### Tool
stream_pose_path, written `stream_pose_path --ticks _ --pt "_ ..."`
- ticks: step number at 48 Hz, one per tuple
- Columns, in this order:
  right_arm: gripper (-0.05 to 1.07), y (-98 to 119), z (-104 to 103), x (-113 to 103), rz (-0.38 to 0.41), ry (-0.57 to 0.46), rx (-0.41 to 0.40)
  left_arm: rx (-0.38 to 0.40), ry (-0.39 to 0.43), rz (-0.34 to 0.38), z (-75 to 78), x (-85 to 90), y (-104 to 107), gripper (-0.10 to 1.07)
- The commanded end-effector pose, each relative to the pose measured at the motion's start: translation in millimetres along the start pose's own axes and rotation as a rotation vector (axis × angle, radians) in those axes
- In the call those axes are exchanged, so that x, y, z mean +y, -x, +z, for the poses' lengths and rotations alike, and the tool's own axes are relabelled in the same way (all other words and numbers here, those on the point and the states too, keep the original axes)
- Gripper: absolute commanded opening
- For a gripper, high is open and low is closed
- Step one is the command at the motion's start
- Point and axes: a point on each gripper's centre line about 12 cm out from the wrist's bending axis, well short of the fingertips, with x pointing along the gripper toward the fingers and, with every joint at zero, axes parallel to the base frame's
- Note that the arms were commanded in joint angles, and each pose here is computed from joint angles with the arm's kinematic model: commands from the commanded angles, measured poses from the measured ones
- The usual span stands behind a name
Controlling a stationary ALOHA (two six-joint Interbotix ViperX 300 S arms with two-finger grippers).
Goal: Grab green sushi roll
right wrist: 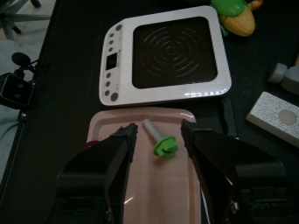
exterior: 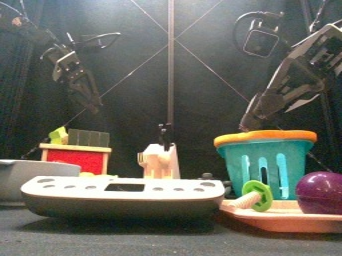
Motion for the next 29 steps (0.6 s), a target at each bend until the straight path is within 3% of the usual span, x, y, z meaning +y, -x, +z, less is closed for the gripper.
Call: stream_pose_path --ticks 1,29 --pt "0.82 2 9 1 0.004 0.001 -0.03 -0.002 0.004 0.0 0.6 0.7 -1 1.0" --pt "0.82 1 9 -1 0.0 -0.002 -0.028 0.121 -0.029 0.048 -27.7 12.0 -33 1.0"
